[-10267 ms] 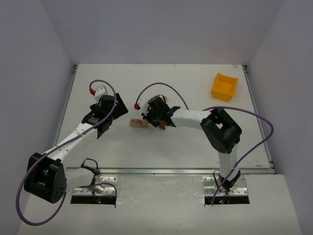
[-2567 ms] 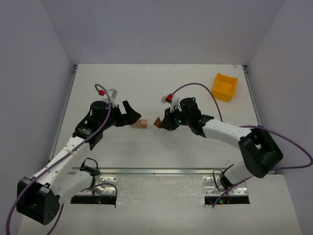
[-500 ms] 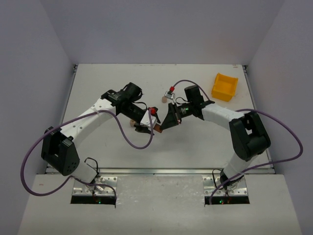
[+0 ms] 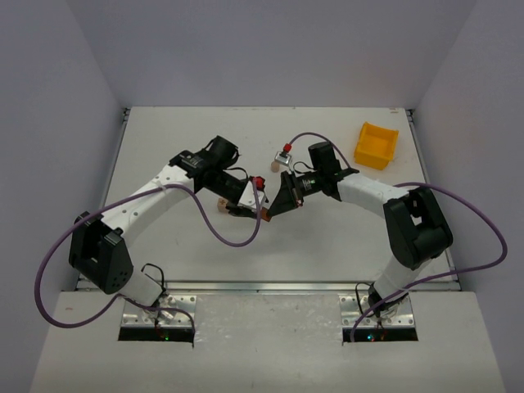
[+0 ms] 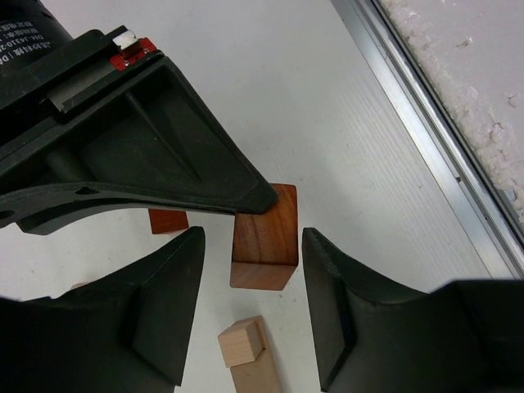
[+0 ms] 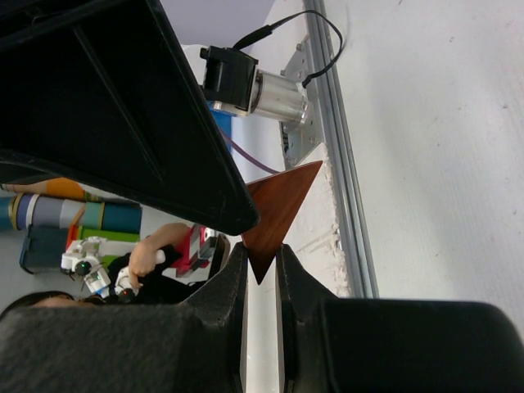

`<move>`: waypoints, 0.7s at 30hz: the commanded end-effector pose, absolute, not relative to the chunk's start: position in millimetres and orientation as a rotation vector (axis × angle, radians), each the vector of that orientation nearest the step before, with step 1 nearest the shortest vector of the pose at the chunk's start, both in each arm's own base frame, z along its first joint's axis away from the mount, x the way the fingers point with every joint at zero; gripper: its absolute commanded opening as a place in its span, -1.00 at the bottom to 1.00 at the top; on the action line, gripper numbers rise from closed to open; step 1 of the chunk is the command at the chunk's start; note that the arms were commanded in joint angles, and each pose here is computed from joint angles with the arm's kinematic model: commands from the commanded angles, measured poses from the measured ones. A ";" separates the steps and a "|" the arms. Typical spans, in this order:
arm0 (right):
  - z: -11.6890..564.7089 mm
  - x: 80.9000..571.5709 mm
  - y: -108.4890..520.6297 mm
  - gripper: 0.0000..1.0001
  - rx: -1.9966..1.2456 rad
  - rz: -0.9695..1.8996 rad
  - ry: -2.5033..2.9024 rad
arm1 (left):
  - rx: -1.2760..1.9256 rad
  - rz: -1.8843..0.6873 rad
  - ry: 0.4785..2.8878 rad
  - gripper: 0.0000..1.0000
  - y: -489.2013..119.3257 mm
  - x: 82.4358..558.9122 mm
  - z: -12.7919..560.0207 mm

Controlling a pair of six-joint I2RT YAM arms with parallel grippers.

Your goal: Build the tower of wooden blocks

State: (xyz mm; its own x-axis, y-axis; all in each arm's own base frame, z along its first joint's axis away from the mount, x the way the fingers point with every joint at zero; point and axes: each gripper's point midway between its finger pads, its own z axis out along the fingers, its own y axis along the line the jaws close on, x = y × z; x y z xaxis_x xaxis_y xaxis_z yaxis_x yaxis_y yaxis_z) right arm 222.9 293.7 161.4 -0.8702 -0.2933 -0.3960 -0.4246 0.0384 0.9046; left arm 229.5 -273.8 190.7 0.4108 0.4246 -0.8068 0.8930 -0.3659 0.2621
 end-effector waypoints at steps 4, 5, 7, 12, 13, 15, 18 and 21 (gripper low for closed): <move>183.9 221.7 296.0 -1.00 -0.866 1.945 2.071 | 1.961 -0.815 1.095 -0.14 -274.8 229.7 190.0; 184.0 222.2 295.8 -1.00 -0.867 1.941 2.069 | 1.962 -0.813 1.095 -0.17 -274.6 229.6 190.3; 184.9 221.8 295.8 -1.00 -0.875 1.938 2.060 | 1.965 -0.814 1.089 -0.22 -273.7 228.5 190.3; 184.1 220.6 295.1 -1.00 -0.866 1.940 2.082 | 1.963 -0.822 1.069 -0.42 -273.9 225.3 193.4; 183.6 221.0 295.3 -1.00 -0.867 1.938 2.082 | 1.961 -0.824 1.066 -0.45 -274.1 224.9 194.2; 181.6 221.1 295.2 -1.00 -0.864 1.936 2.088 | 1.956 -0.823 1.060 -0.67 -273.8 224.2 197.0; 178.2 222.7 295.8 -1.00 -0.855 1.936 2.101 | 1.950 -0.822 1.044 -0.86 -274.9 223.1 201.0; 174.8 224.7 296.5 -0.96 -0.842 1.934 2.116 | 1.947 -0.818 1.032 -1.00 -275.1 222.5 204.8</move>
State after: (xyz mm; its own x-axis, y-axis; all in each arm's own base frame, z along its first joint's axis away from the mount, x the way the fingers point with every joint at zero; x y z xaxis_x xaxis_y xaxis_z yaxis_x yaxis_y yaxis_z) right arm 220.6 292.2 159.5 -0.8649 -0.2995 -0.4028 -0.4335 0.0412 0.9002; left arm 228.5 -269.4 181.6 0.4011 0.4514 -0.7970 0.8988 -0.3618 0.2474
